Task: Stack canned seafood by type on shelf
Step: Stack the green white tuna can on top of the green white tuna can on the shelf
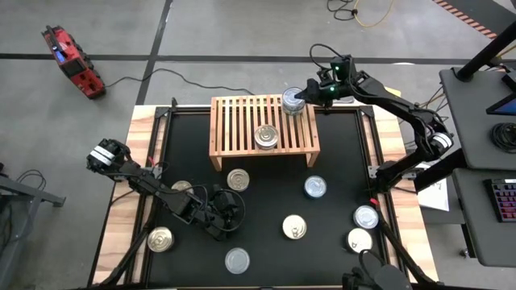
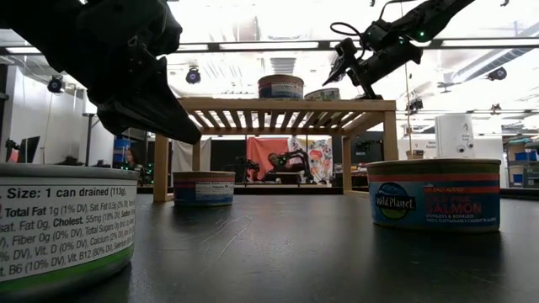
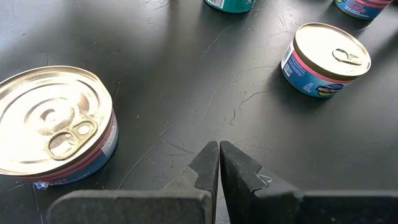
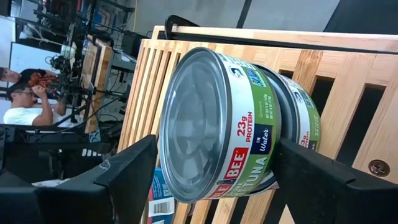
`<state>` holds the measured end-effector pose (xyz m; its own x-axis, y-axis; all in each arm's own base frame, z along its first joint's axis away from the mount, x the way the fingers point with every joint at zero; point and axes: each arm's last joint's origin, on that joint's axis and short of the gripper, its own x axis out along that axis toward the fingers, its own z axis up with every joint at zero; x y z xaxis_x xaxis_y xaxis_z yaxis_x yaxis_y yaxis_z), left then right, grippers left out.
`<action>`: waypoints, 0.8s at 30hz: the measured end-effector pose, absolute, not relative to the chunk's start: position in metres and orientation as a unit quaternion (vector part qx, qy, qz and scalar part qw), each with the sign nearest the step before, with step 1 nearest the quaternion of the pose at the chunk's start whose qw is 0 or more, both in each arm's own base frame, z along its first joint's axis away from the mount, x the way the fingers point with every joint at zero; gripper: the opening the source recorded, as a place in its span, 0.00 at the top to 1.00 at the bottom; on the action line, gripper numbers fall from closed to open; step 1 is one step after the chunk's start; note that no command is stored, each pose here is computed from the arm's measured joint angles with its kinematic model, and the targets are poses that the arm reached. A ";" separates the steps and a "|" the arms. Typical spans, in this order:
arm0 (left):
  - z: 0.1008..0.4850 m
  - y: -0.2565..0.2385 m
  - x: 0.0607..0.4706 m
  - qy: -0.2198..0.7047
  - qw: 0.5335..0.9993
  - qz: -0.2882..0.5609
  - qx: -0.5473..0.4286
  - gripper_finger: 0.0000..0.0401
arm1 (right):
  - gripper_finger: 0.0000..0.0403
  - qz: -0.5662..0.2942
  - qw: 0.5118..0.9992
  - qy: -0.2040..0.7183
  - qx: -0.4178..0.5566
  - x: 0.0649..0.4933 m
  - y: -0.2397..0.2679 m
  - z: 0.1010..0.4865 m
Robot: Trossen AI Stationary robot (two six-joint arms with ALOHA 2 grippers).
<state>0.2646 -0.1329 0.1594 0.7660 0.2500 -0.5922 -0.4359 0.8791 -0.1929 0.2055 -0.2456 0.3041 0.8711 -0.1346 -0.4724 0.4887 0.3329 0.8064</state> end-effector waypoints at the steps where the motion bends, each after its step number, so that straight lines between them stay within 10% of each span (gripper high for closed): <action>1: 0.159 -0.133 0.265 0.288 0.926 0.185 -0.162 1.00 | 0.27 -0.198 0.800 0.162 0.543 0.205 -0.246 0.304; 24: 0.159 -0.133 0.264 0.290 0.925 0.187 -0.161 1.00 | 0.32 -0.207 0.852 0.198 0.437 0.202 -0.243 0.304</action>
